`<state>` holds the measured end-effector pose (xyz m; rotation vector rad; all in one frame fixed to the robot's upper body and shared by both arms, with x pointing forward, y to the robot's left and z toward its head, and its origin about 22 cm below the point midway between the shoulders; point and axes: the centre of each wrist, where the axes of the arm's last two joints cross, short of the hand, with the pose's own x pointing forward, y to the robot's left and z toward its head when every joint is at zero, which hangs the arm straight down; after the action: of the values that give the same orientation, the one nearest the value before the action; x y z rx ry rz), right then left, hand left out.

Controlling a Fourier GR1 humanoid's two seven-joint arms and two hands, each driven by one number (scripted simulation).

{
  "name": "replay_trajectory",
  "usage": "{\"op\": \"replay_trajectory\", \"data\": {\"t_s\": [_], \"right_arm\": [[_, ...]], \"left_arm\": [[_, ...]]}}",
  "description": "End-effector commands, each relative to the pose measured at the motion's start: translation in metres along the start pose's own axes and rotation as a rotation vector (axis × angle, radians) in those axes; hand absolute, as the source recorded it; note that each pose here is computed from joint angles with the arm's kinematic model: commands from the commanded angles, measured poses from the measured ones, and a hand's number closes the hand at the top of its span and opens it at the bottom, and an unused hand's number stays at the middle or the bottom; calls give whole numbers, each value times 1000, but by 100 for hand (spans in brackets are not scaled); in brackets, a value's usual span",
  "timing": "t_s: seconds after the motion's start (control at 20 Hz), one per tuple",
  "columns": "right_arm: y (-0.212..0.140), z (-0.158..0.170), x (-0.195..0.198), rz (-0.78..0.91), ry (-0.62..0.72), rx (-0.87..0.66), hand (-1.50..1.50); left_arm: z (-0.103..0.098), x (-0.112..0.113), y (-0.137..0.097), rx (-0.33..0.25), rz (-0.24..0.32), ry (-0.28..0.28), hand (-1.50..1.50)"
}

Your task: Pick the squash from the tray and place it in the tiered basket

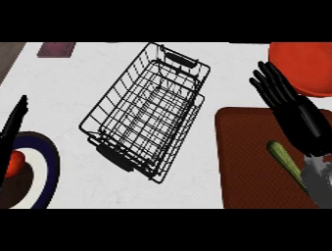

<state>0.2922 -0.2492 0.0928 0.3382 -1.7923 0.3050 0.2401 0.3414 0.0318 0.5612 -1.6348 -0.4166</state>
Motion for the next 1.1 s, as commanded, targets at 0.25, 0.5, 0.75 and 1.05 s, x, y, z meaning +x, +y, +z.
{"op": "replay_trajectory", "data": {"t_s": [0.25, 0.5, 0.75, 1.05], "right_arm": [[19, 43, 12, -143, -253, 530, 150], [-38, 116, -59, 191, 96, -121, -150], [-79, 132, -34, 411, -73, -15, -150], [-122, 118, 52, 914, 40, 107, -150]], "left_arm": [[-5, 9, -27, -48, 399, 207, 0], [-7, 25, -36, -118, 494, 234, 0], [-10, 30, -37, -147, 496, 263, 0], [-14, 31, -41, -145, 502, 254, 0]]}}
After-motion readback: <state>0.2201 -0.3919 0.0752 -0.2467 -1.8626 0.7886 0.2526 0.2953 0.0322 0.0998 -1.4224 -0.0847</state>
